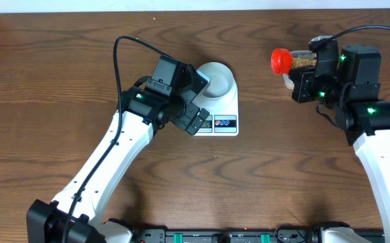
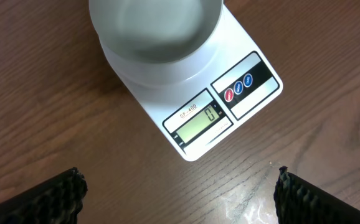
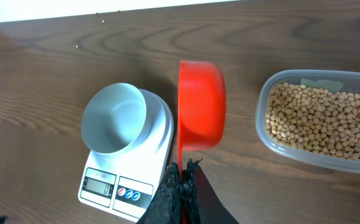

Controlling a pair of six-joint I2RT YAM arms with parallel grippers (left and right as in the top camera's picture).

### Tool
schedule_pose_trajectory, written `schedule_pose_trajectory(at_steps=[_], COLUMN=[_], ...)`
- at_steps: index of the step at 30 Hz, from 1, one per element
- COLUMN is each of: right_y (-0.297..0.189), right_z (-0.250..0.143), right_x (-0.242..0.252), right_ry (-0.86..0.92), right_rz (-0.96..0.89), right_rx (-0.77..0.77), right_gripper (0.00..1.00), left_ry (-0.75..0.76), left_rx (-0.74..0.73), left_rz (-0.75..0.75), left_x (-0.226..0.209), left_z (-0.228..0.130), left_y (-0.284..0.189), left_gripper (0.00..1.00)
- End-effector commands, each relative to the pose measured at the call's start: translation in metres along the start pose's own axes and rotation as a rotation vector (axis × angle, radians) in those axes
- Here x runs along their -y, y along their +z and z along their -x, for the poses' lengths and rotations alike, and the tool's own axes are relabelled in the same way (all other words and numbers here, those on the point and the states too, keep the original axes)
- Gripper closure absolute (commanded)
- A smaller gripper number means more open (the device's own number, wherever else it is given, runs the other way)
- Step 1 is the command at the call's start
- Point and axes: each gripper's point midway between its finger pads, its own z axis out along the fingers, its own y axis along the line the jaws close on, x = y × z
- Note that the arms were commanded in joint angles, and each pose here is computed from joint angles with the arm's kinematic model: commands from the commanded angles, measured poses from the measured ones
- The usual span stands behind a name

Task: Scoop item into bowl and weigh 50g on scale
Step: 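Lift the left gripper back from the scale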

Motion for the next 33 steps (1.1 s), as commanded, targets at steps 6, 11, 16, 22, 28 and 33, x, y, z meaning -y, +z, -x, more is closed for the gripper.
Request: schedule_pose_trajectory(at_steps=[6, 11, 16, 22, 28, 33], right_y=[-0.002, -0.002, -0.002, -0.002, -0.002, -0.002], right_z=[0.005, 0.005, 0.005, 0.005, 0.005, 0.005], right_x=[-0.001, -0.001, -0.001, -0.001, -0.001, -0.001], right_ry=[-0.012, -0.012, -0.012, -0.012, -0.012, -0.012], right_rz=[0.006, 0.006, 0.006, 0.006, 0.006, 0.006], right_rx=[0.006, 0.005, 0.005, 0.005, 0.006, 0.006], right_gripper=[0.99, 0.99, 0.99, 0.99, 0.99, 0.99], left_ry=[0.01, 0.013, 0.012, 0.011, 0.012, 0.012], left_rx=[0.109, 0.131, 0.116, 0.115, 0.116, 0.115], left_rz=[0.016, 0.022, 0.018, 0.018, 0.018, 0.018], left_x=[0.003, 0.004, 0.004, 0.004, 0.004, 0.004], left_z=[0.013, 0.014, 0.011, 0.011, 0.011, 0.011], left_y=[-0.038, -0.047, -0.045, -0.045, -0.045, -0.045], left_gripper=[0.02, 0.02, 0.02, 0.02, 0.02, 0.02])
